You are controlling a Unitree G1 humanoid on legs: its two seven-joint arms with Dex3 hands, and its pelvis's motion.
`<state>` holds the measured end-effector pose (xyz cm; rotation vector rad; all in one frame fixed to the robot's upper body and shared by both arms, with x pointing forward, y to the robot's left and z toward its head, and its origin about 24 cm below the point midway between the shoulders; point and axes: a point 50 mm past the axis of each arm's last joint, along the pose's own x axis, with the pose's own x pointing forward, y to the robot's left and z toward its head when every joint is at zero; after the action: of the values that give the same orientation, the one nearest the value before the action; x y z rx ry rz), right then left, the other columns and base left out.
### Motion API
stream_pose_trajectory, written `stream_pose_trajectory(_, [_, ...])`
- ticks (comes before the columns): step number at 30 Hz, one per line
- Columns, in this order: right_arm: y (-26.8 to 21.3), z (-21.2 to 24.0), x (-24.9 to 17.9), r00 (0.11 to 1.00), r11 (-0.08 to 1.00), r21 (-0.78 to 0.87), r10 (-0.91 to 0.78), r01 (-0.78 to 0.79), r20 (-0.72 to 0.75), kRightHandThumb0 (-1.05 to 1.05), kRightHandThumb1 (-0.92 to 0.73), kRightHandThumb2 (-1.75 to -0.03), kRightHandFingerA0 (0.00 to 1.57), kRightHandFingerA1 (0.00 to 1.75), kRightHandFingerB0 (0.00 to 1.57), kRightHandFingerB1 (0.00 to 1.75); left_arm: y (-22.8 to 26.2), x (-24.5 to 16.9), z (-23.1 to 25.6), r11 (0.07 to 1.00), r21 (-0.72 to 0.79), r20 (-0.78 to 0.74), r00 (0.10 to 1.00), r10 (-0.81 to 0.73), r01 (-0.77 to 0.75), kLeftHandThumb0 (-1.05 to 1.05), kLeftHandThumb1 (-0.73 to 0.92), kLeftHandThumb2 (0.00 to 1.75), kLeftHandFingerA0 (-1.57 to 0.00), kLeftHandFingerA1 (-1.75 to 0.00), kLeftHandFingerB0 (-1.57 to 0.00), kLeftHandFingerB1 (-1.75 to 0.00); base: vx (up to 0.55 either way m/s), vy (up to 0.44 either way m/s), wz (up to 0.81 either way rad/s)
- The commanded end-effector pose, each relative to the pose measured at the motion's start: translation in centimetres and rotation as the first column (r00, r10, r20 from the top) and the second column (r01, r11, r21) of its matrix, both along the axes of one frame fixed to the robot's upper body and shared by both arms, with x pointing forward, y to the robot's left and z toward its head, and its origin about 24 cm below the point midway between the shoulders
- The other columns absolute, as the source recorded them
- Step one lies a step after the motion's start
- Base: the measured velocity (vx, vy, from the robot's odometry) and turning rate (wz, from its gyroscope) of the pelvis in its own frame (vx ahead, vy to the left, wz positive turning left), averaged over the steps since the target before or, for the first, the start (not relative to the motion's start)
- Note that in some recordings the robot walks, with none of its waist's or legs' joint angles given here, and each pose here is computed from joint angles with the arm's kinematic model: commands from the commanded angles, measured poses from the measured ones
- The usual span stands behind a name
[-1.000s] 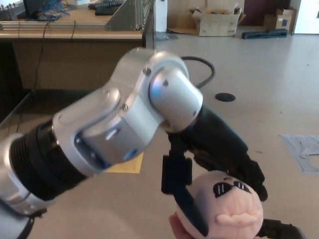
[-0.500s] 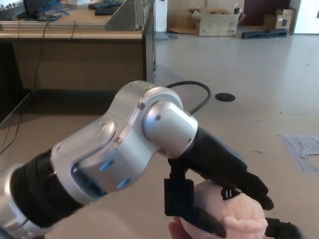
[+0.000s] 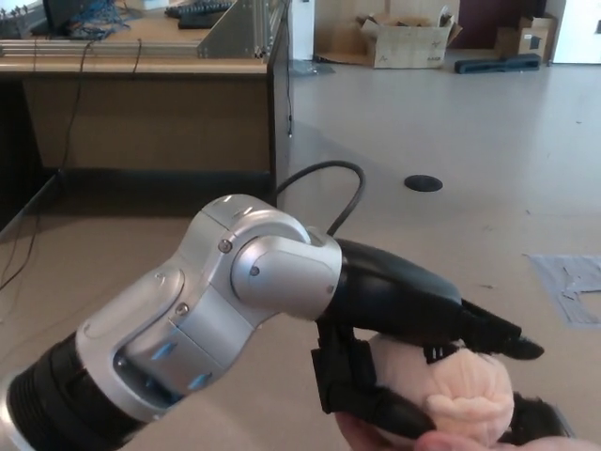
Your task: The robot extends its left hand to pick up an emotional support dumpling from the palm of a person and brings its hand down by its side. Then it extends its arm again to hand the dumpling back to the person.
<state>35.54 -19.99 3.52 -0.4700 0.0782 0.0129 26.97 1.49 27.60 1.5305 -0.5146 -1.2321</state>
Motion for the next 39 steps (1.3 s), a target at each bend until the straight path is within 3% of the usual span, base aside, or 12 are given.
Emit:
stream_pose_trajectory(1, [-0.3, 1.0, 0.6, 1.0, 1.0, 0.002, -0.009, 0.009, 0.019, -0.36, -0.55, -0.57, 0.56, 0.42, 0.73, 0.45, 0.3, 0.1, -0.3, 0.998, 0.054, 0.074, 0.997, -0.025, 0.021, -1.05, 0.77, 1.18, 0.0, 0.0, 0.0, 0.0, 0.0, 0.0, 0.0])
stream_pose_trajectory(12, [-0.1, 1.2, 0.8, 1.0, 1.0, 0.004, -0.006, 0.006, 0.02, -0.36, -0.55, -0.57, 0.56, 0.42, 0.73, 0.45, 0.9, 0.5, -0.2, 1.0, 0.018, 0.101, 0.995, -0.012, 0.01, -1.05, 0.77, 1.06, 0.0, 0.0, 0.0, 0.0, 0.0, 0.0, 0.0])
stream_pose_trajectory(13, [-0.1, 1.2, 0.8, 1.0, 1.0, 0.005, -0.008, 0.008, 0.02, -0.36, -0.55, -0.57, 0.56, 0.42, 0.73, 0.45, 0.9, 0.6, 0.1, 0.999, 0.038, 0.107, 0.994, -0.001, -0.003, -1.05, 0.6, 1.34, 0.0, 0.0, 0.0, 0.0, 0.0, 0.0, 0.0])
stream_pose_trajectory(18, [-0.2, 1.0, 0.7, 1.0, 1.0, 0.004, -0.01, 0.01, 0.015, -0.36, -0.55, -0.57, 0.56, 0.42, 0.73, 0.45, 0.9, 0.8, 0.8, 0.997, 0.078, 0.131, 0.991, 0.006, -0.016, -1.05, 0.61, 1.33, 0.0, 0.0, 0.0, 0.0, 0.0, 0.0, 0.0])
stream_pose_trajectory(19, [-0.2, 0.9, 0.7, 1.0, 1.0, 0.003, -0.009, 0.009, 0.012, -0.36, -0.55, -0.57, 0.56, 0.42, 0.73, 0.45, 0.9, 0.8, 0.9, 0.995, 0.1, 0.137, 0.991, 0.011, -0.025, -1.05, 0.73, 1.04, 0.0, 0.0, 0.0, 0.0, 0.0, 0.0, 0.0])
stream_pose_trajectory(27, [-0.2, 0.7, 0.6, 1.0, 1.0, 0.0, -0.008, 0.008, 0.005, -0.36, -0.55, -0.57, 0.56, 0.42, 0.73, 0.45, 0.9, 0.6, 1.2, 0.986, 0.165, 0.111, 0.994, 0.017, -0.035, -1.05, 0.73, 1.09, 0.0, 0.0, 0.0, 0.0, 0.0, 0.0, 0.0])
stream_pose_trajectory(28, [-0.2, 0.7, 0.5, 1.0, 1.0, 0.001, -0.008, 0.008, 0.004, -0.36, -0.55, -0.57, 0.56, 0.42, 0.73, 0.45, 0.9, 0.8, 1.3, 0.984, 0.177, -0.009, 1.0, -0.001, 0.002, -1.05, 0.72, 0.95, 0.0, 0.0, 0.0, 0.0, 0.0, 0.0, 0.0])
stream_pose_trajectory(29, [-0.2, 0.6, 0.5, 1.0, 1.0, 0.0, -0.009, 0.009, 0.004, -0.36, -0.55, -0.57, 0.56, 0.42, 0.73, 0.45, 0.8, 0.8, 1.3, 0.979, 0.203, -0.011, 1.0, -0.012, 0.014, -1.05, 0.61, 1.22, 0.0, 0.0, 0.0, 0.0, 0.0, 0.0, 0.0])
stream_pose_trajectory(30, [-0.3, 0.7, 0.5, 1.0, 1.0, 0.0, -0.009, 0.009, 0.004, -0.36, -0.55, -0.57, 0.56, 0.42, 0.73, 0.45, 0.6, 0.8, 1.2, 0.975, 0.223, 0.004, 1.0, -0.018, 0.017, -1.05, 0.74, 1.0, 0.0, 0.0, 0.0, 0.0, 0.0, 0.0, 0.0])
stream_pose_trajectory(32, [-0.2, 0.7, 0.5, 1.0, 1.0, 0.0, -0.009, 0.009, 0.005, -0.36, -0.55, -0.57, 0.56, 0.42, 0.73, 0.45, 0.5, 0.8, 1.1, 0.971, 0.238, 0.019, 1.0, -0.024, 0.018, -1.05, 0.74, 1.0, 0.0, 0.0, 0.0, 0.0, 0.0, 0.0, 0.0])
stream_pose_trajectory(33, [-0.2, 0.7, 0.5, 1.0, 1.0, 0.0, -0.008, 0.008, 0.005, -0.36, -0.55, -0.57, 0.56, 0.42, 0.73, 0.45, 0.5, 0.9, 1.1, 0.974, 0.227, 0.014, 1.0, -0.013, 0.009, -1.05, 0.54, 1.26, 0.0, 0.0, 0.0, 0.0, 0.0, 0.0, 0.0])
stream_pose_trajectory(39, [-0.1, 0.8, 0.6, 1.0, 1.0, -0.001, -0.006, 0.006, 0.007, -0.36, -0.55, -0.57, 0.56, 0.42, 0.73, 0.45, 0.5, 1.1, 0.3, 0.991, 0.133, 0.011, 1.0, 0.011, -0.012, -1.05, 0.55, 1.36, 0.0, 0.0, 0.0, 0.0, 0.0, 0.0, 0.0])
